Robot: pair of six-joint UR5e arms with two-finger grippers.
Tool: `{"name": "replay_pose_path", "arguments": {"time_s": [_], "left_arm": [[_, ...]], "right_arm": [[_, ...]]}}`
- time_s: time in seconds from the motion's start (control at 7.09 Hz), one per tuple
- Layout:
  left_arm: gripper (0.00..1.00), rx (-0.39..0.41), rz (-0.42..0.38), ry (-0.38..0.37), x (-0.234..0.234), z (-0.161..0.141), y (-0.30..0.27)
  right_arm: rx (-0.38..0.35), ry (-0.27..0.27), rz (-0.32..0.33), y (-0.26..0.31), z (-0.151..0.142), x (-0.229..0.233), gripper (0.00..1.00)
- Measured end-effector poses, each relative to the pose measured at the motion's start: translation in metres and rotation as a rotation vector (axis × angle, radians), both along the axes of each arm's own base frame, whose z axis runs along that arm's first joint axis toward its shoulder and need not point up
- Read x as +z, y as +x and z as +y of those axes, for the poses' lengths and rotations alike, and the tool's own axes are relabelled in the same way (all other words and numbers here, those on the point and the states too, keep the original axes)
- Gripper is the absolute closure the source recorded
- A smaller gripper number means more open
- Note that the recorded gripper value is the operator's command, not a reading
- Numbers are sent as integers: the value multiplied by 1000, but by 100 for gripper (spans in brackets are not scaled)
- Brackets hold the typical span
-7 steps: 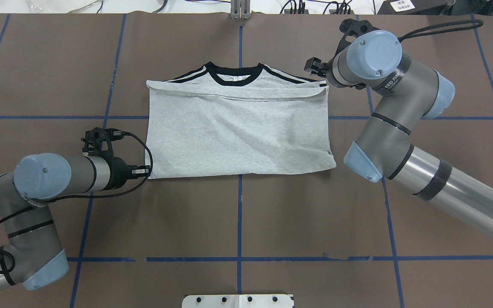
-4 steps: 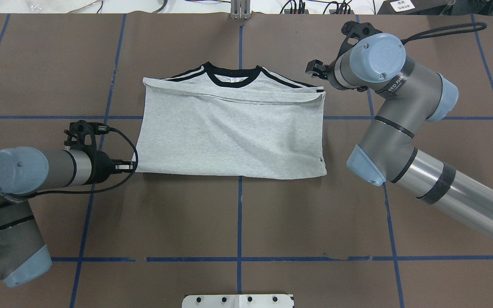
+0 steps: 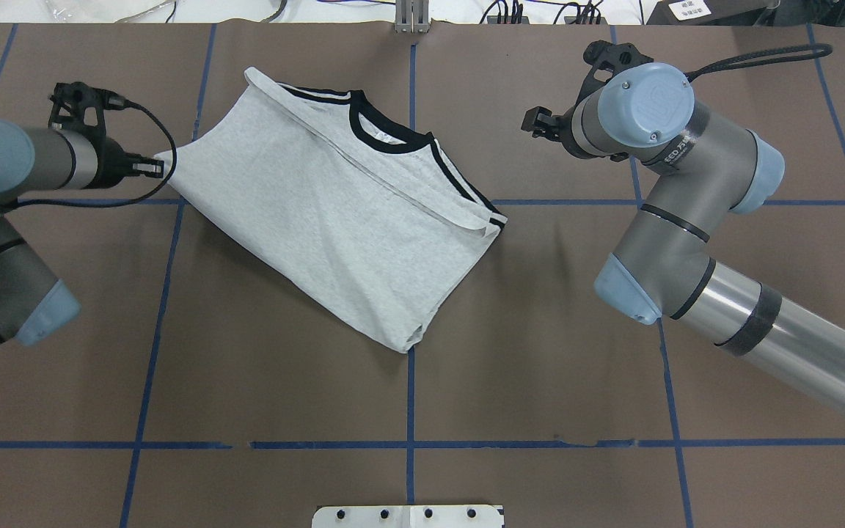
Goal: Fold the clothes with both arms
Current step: 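Grasp the shirt's side edge with the left gripper and drag it away, rotating the shirt, then move the right gripper down to the shirt's collar edge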
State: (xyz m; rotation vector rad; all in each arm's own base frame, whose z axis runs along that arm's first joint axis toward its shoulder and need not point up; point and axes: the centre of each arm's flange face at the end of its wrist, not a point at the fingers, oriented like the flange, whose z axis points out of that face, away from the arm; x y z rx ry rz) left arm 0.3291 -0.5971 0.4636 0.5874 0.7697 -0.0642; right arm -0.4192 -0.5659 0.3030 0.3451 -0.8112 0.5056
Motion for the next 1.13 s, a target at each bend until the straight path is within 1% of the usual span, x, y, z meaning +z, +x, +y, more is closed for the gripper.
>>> {"name": "replay_pose_path", "arguments": {"time_s": [0.14, 0.28, 0.42, 0.56, 0.71, 0.85, 0.99, 1.13], "left_arm": [[100, -32, -29, -10, -1, -56, 6], [100, -50, -39, -10, -6, -100, 20], [96, -62, -40, -1, -10, -130, 33], [1, -71, -39, 7, -11, -144, 38], [0, -76, -29, 23, -8, -144, 35], [0, -77, -8, 51, -2, -133, 28], [0, -76, 14, 77, -2, -122, 20], [0, -73, 31, 97, -8, -115, 16]], "right_arm": [[-2, 0, -7, -3, 3, -3, 0], [-5, 0, -13, -6, 7, -5, 0], [-9, 0, -18, -10, 11, -7, 0], [-13, -2, -25, -16, 14, -11, 0], [-14, -6, -37, -25, 19, -17, 0], [-1, -8, -53, -38, 21, -30, 0], [32, -18, -70, -59, 14, -50, 0], [70, -29, -68, -91, -1, -71, 0]]}}
